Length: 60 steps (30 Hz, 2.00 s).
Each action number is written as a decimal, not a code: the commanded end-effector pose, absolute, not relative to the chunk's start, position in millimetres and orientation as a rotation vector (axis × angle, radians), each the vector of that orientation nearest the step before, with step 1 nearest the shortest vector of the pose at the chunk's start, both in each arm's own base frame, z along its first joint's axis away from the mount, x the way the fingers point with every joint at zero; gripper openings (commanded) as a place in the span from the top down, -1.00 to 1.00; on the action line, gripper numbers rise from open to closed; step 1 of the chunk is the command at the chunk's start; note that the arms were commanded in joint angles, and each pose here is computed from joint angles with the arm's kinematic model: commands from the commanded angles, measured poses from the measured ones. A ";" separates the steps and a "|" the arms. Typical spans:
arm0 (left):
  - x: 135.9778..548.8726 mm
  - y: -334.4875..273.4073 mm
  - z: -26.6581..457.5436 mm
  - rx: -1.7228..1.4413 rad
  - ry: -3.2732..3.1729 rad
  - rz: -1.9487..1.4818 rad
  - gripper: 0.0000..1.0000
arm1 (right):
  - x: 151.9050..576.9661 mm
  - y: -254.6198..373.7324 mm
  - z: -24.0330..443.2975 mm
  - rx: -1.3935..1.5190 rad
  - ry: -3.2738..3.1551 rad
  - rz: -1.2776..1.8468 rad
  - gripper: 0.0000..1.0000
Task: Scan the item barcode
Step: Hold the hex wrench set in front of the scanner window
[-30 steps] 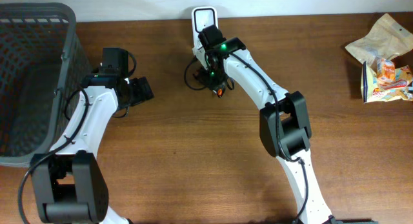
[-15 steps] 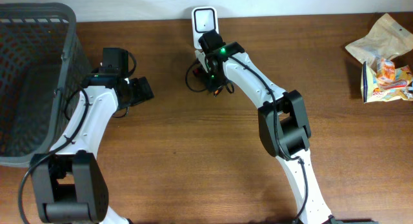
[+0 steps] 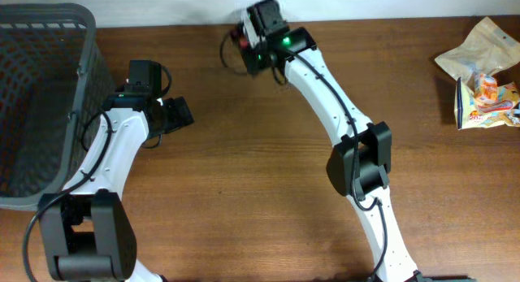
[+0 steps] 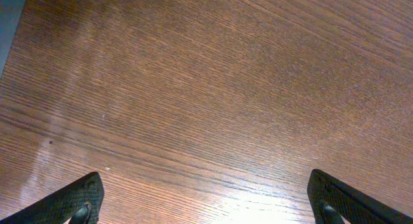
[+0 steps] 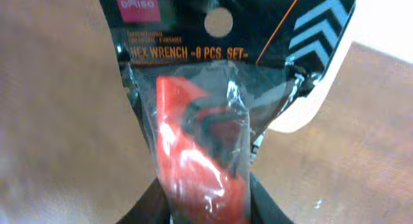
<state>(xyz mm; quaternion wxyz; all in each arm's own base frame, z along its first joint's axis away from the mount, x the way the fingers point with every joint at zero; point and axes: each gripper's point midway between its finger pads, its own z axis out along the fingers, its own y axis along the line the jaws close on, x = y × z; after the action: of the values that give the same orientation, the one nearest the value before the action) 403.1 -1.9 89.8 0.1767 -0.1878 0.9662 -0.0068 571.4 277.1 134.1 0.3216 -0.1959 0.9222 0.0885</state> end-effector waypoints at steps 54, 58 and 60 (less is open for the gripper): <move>406.8 0.2 101.6 -0.539 2.699 -0.015 -0.98 | 540.7 248.1 70.8 -0.640 2.554 0.291 0.90; 406.9 0.2 101.8 -0.539 2.698 -0.016 -0.98 | 570.7 258.3 129.3 -0.576 2.399 0.307 0.92; 406.8 0.2 101.8 -0.539 2.698 -0.015 -0.98 | 568.6 257.2 129.7 -0.564 2.414 0.309 0.78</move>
<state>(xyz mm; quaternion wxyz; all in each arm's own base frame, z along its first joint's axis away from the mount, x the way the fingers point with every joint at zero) 402.9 -1.9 90.0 0.1767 -0.1878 0.9662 -0.0068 566.3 260.9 126.1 0.3155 -0.2307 0.9123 0.1226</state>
